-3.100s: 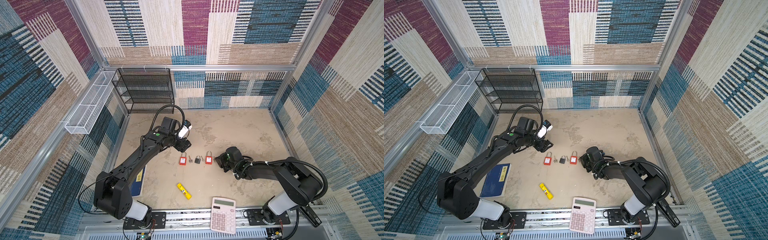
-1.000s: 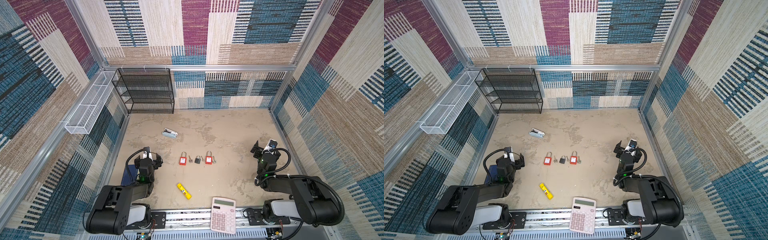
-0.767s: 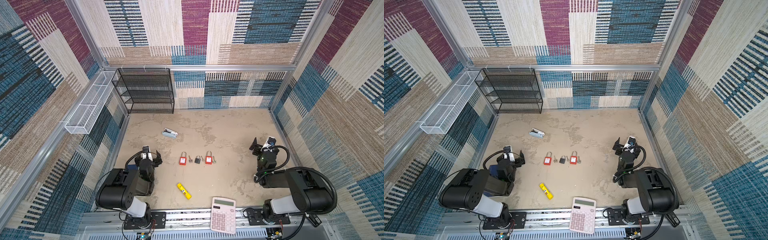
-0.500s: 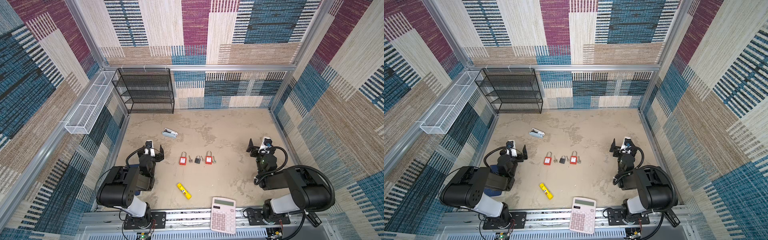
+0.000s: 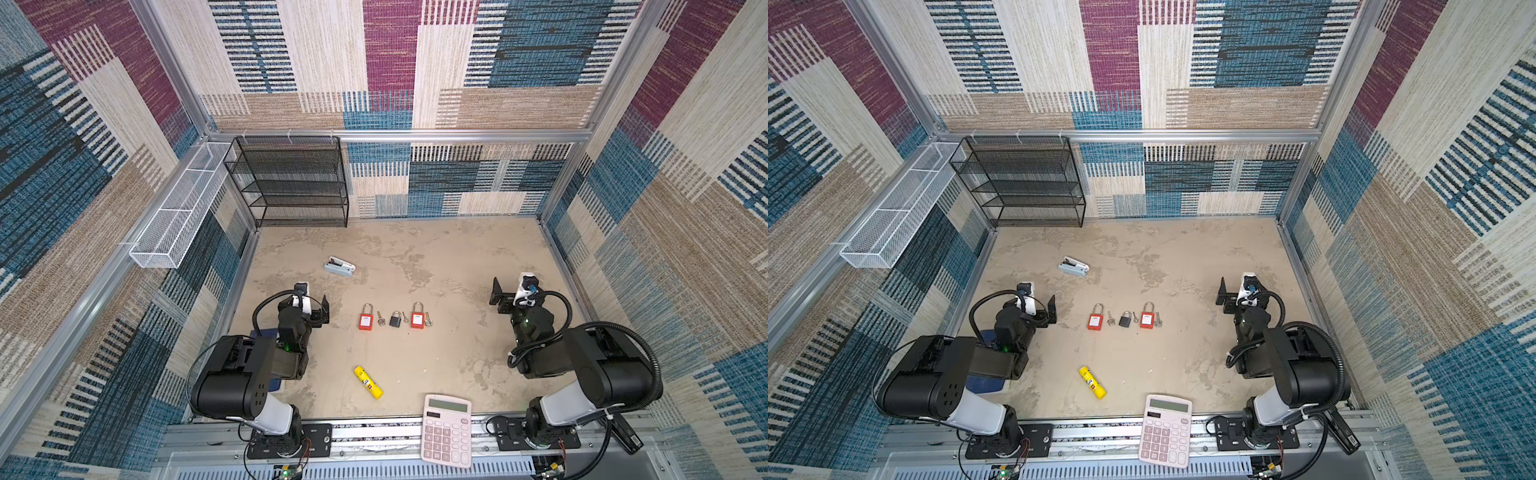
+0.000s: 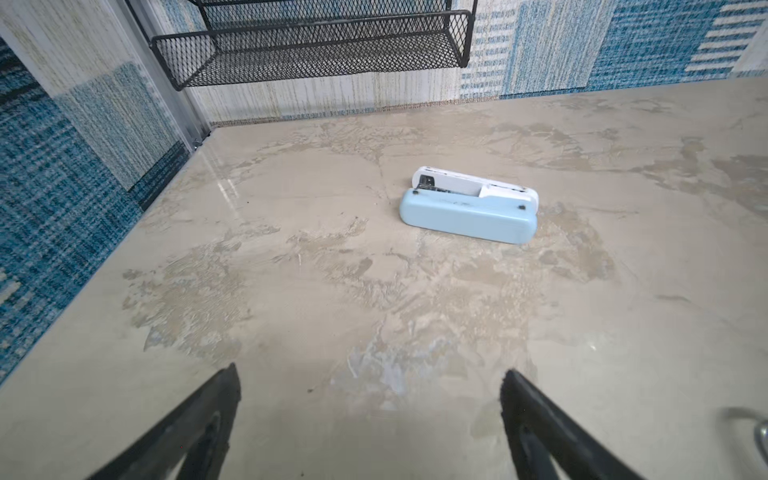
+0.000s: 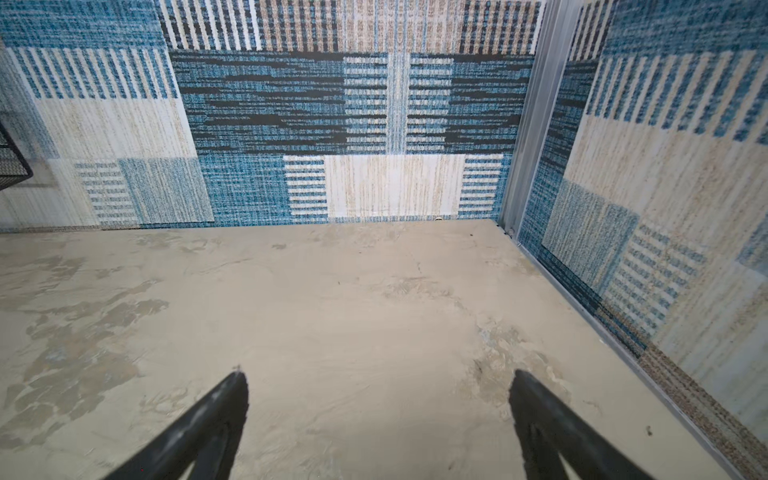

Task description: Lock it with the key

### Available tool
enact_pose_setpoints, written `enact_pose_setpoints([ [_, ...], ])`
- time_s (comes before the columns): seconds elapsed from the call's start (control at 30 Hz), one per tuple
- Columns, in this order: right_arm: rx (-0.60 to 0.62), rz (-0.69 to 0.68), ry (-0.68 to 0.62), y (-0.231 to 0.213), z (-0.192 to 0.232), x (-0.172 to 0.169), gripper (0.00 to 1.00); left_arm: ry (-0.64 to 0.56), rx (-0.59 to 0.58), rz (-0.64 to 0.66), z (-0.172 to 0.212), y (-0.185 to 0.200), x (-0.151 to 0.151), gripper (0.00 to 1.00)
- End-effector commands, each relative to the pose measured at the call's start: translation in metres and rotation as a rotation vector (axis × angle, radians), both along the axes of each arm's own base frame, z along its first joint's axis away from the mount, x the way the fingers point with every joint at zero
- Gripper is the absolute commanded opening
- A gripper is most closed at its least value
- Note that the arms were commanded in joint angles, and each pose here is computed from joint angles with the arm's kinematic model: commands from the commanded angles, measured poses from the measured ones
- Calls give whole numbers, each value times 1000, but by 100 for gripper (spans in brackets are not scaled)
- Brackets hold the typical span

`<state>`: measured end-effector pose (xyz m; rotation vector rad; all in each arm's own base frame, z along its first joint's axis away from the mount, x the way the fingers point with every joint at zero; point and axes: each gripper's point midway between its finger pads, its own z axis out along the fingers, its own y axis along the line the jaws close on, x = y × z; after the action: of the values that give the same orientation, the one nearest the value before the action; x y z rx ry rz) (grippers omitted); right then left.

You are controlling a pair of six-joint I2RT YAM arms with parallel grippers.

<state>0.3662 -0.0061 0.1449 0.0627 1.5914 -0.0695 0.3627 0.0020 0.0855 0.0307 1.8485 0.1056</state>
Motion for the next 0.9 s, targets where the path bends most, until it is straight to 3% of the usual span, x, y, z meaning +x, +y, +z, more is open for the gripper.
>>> enact_pose_setpoints([
  [0.0, 10, 31, -4, 3, 2, 4, 99, -122, -40, 10, 25, 5, 2, 99],
  [0.2, 14, 33, 4, 3, 1, 4, 99, -77, -178, 128, 18, 41, 6, 99],
  [0.37, 14, 33, 4, 3, 1, 4, 99, -160, -201, 184, 21, 52, -15, 99],
  [0.53, 15, 34, 4, 3, 1, 4, 99, -141, -178, 69, 24, 35, 1, 99],
  [0.63, 15, 34, 5, 2, 1, 4, 99, -8, -184, 69, 16, 35, 20, 99],
  [0.7, 15, 33, 4, 2, 1, 5, 99, 86, -177, -39, 9, 17, 37, 99],
  [0.87, 16, 33, 6, 2, 0, 5, 99, 99, -129, -58, 9, 8, 40, 99],
])
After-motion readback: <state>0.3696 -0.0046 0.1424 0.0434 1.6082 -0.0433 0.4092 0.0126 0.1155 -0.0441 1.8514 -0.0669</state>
